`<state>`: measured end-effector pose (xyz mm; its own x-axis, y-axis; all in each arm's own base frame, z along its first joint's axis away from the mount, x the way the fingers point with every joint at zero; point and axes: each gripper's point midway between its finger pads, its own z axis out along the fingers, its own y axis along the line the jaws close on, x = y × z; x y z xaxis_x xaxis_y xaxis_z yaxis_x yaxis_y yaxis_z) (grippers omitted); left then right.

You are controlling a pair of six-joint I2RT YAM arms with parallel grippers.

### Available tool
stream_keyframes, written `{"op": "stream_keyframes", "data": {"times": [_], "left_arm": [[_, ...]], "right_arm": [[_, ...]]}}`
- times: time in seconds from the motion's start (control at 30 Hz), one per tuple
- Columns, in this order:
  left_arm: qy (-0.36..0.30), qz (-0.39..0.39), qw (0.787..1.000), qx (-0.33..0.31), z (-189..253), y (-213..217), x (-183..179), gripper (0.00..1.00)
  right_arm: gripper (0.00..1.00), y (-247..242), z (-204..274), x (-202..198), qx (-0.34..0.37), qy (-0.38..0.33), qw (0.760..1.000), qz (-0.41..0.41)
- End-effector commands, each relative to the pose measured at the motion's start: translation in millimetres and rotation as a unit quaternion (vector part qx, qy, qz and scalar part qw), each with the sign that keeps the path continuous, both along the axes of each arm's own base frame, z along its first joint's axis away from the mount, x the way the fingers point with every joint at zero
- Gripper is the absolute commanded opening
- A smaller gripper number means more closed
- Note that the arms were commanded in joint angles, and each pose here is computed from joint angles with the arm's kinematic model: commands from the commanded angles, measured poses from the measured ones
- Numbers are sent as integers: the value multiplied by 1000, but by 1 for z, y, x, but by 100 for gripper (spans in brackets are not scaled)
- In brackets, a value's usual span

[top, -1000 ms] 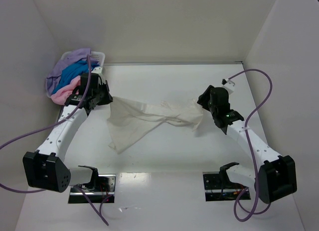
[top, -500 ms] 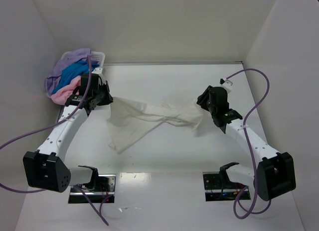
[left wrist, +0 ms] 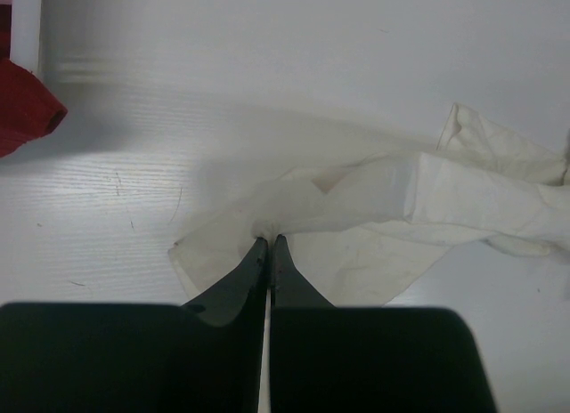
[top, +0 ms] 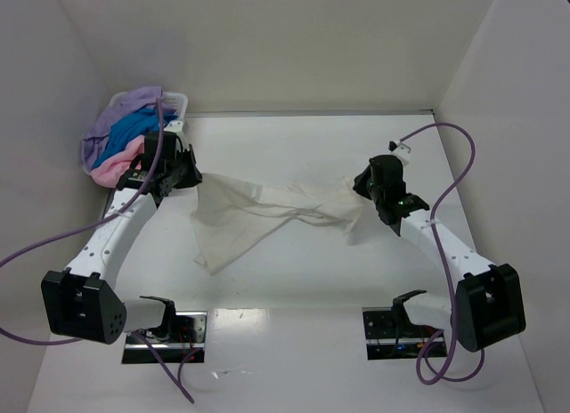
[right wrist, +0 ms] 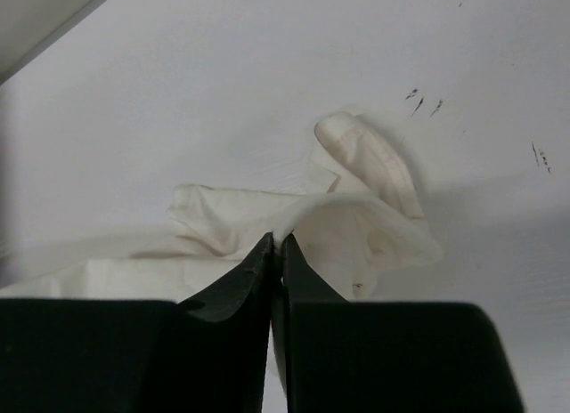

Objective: Fold and stack the t-shirts
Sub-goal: Flatten out the tshirt

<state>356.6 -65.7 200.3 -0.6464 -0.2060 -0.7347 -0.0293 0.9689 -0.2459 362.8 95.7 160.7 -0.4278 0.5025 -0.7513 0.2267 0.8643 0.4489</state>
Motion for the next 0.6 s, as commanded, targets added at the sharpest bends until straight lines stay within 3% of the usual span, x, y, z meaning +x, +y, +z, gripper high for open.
{"op": "stream_keyframes", "data": {"times": [0.0, 0.03, 0.17, 0.3, 0.33, 0.4, 0.43, 0.57], "left_arm": [[-18, -9, 1000, -2, 7, -1, 4, 0], [-18, -9, 1000, -2, 7, -1, 4, 0], [-34, 1, 999, 4, 24, 3, 7, 0], [-80, 29, 996, 25, 75, 16, 13, 0], [-96, 55, 993, 36, 92, 29, 16, 0], [-157, 86, 983, 40, 150, 49, 25, 0], [-180, 92, 978, 42, 172, 54, 26, 0], [-292, 102, 950, 39, 273, 61, 20, 0]], "right_arm": [[7, -5, 20, 12, 2, -34, 999, -16], [0, -5, 22, 15, 1, -36, 999, -20], [0, -15, 61, 20, 4, -64, 996, -55], [0, -40, 160, 21, 6, -159, 983, -88], [0, -47, 208, 22, 14, -203, 975, -92], [0, -65, 245, 21, -3, -220, 970, -108], [0, -71, 292, 14, -17, -260, 959, -111], [0, -82, 363, -9, -43, -314, 941, -117]]}}
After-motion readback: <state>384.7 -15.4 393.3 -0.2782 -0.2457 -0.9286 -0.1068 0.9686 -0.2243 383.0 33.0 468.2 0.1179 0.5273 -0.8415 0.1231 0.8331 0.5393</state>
